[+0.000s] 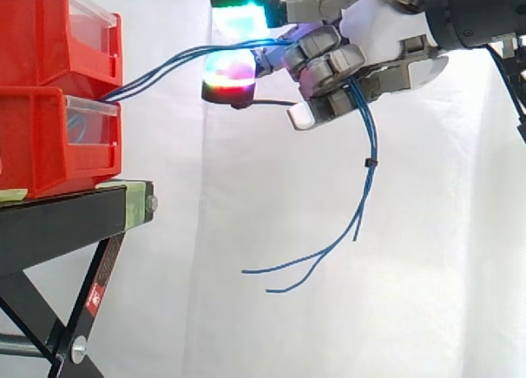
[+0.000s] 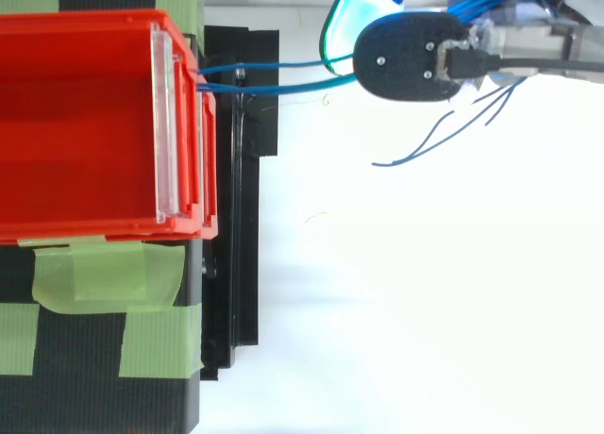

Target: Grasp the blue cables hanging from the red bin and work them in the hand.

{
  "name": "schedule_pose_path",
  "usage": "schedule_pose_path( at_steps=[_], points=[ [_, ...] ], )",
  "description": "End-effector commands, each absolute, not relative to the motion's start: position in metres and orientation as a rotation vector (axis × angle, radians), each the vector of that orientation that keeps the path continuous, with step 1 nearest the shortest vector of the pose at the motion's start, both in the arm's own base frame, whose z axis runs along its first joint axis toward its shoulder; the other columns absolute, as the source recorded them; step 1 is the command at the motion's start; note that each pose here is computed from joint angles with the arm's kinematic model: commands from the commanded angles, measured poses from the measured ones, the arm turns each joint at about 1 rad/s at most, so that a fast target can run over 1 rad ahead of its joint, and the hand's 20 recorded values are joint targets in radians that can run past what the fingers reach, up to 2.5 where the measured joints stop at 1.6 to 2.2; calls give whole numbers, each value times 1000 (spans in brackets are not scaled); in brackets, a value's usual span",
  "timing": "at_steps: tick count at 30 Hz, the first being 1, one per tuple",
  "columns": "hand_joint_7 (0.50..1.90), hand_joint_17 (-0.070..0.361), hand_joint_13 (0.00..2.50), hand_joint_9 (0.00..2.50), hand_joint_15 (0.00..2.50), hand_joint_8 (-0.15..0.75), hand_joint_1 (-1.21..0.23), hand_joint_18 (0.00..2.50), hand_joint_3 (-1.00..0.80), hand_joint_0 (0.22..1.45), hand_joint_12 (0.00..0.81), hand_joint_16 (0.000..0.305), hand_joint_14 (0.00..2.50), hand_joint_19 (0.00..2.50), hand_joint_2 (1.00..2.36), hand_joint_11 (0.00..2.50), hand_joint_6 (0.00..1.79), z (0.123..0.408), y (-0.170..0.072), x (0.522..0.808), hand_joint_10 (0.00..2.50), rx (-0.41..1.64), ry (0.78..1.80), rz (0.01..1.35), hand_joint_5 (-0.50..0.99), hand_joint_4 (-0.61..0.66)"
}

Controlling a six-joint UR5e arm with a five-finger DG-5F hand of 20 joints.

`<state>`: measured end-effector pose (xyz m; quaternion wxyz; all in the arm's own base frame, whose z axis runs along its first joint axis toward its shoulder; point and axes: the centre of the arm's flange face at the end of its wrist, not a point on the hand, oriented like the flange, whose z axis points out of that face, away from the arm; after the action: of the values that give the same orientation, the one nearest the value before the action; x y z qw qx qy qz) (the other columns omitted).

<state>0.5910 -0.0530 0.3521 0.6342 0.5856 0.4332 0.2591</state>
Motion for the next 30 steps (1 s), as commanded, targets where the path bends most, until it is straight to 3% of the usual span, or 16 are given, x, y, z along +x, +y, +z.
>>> schedule_pose_path(
  at_steps=[1, 11, 19, 30],
  points=[
    [1382, 123, 928, 579, 1898, 451, -623, 1050, -655, 842, 577, 55, 2500, 778, 1013, 2500, 44, 352, -50, 591, 2500, 1348, 983, 611, 273, 282],
    [1398, 130, 875, 501, 1934, 457, -700, 1005, -614, 810, 586, 58, 2500, 740, 1013, 2500, 81, 350, -43, 589, 2500, 1394, 964, 655, 239, 260],
    [1292, 123, 868, 506, 1879, 448, -691, 998, -531, 855, 570, 55, 2500, 742, 1017, 2500, 337, 350, -43, 588, 2500, 1395, 970, 652, 183, 270],
    [1269, 124, 923, 578, 1864, 450, -615, 1050, -736, 827, 572, 55, 2500, 753, 1011, 2500, 404, 350, -43, 588, 2500, 1394, 971, 651, 206, 272]
  ],
)
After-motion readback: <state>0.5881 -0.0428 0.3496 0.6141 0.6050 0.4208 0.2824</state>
